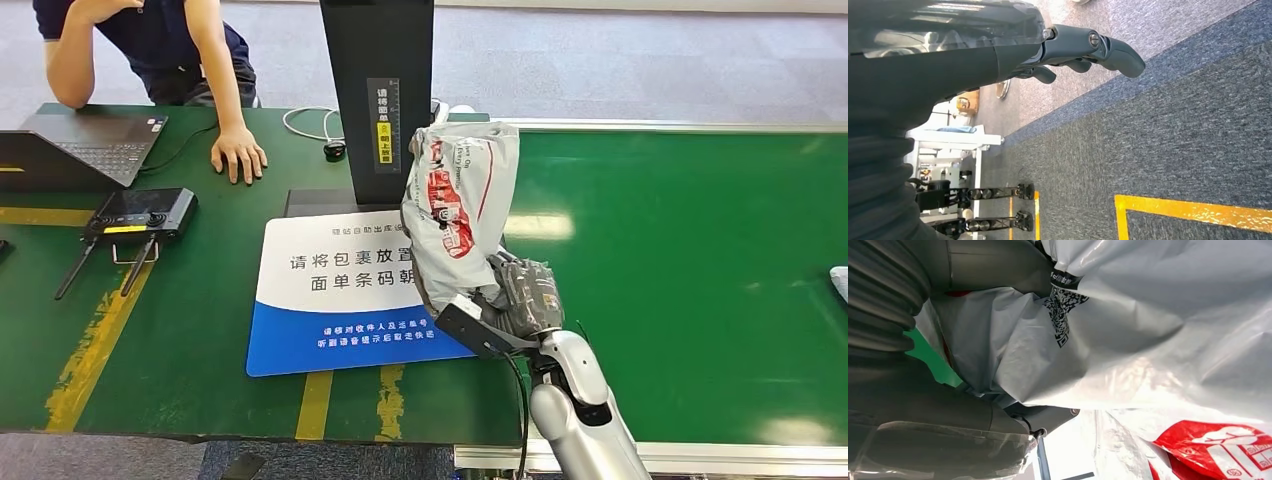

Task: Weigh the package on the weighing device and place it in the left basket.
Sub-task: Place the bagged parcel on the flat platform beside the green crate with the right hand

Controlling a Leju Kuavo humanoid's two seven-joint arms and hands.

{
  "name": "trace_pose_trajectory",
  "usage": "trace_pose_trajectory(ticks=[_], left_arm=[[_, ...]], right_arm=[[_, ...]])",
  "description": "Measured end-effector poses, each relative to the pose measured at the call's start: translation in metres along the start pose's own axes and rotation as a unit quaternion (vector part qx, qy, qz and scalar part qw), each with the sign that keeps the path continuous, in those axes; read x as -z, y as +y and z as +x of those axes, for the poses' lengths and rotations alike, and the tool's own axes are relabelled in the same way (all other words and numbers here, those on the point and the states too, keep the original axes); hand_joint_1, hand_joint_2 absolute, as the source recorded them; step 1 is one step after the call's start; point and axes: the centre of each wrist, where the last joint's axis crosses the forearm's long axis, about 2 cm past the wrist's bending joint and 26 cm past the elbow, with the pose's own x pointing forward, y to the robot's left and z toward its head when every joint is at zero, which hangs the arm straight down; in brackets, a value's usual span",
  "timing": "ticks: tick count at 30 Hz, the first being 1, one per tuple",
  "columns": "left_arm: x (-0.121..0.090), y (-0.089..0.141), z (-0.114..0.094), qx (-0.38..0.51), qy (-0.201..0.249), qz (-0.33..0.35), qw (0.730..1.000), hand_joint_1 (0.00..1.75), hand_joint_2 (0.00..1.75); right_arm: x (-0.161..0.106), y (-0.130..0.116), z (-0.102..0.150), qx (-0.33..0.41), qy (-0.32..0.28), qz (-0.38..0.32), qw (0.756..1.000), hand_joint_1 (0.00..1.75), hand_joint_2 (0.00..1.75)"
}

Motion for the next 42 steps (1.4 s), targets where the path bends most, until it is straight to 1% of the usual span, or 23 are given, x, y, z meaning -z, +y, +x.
trace_pose_trajectory(ticks=[2,5,6,9,11,13,21,29,39,42], left_arm=[[0.000,-0.001,0.001,-0.001,-0.001,-0.001,1.000,0.00,1.75],[-0.001,-0.002,0.002,-0.001,-0.003,-0.002,1.000,0.00,1.75],[-0.001,-0.003,0.002,-0.001,-0.004,-0.003,1.000,0.00,1.75],[-0.001,-0.004,0.004,0.002,-0.006,-0.004,1.000,0.00,1.75],[-0.001,-0.004,0.004,0.003,-0.006,-0.005,1.000,0.00,1.75],[-0.001,-0.004,0.004,0.003,-0.007,-0.005,1.000,0.00,1.75],[-0.001,-0.005,0.004,0.003,-0.011,-0.007,1.000,0.00,1.75],[-0.001,-0.005,0.004,0.002,-0.013,-0.009,1.000,0.00,1.75],[-0.001,-0.005,0.003,-0.002,-0.015,-0.007,1.000,0.00,1.75],[-0.001,-0.005,0.003,-0.003,-0.015,-0.006,1.000,0.00,1.75]], right_arm=[[0.009,0.003,-0.002,-0.006,-0.007,0.004,1.000,1.17,1.75],[0.019,0.007,-0.004,-0.011,-0.020,0.005,1.000,0.39,1.75],[0.023,0.008,-0.004,-0.011,-0.026,0.006,1.000,0.17,1.75],[0.030,0.010,-0.001,-0.002,-0.058,0.011,0.998,0.17,1.75],[0.031,0.012,0.003,0.003,-0.083,0.015,0.996,0.09,1.75],[0.032,0.014,0.005,0.004,-0.094,0.020,0.995,0.00,1.75],[0.033,0.021,0.011,0.002,-0.140,0.048,0.989,0.00,1.75],[0.034,0.024,0.014,-0.003,-0.149,0.058,0.987,0.00,1.75],[0.034,0.026,0.014,-0.003,-0.137,0.059,0.989,0.00,1.75],[0.034,0.025,0.014,-0.005,-0.121,0.050,0.991,0.00,1.75]])
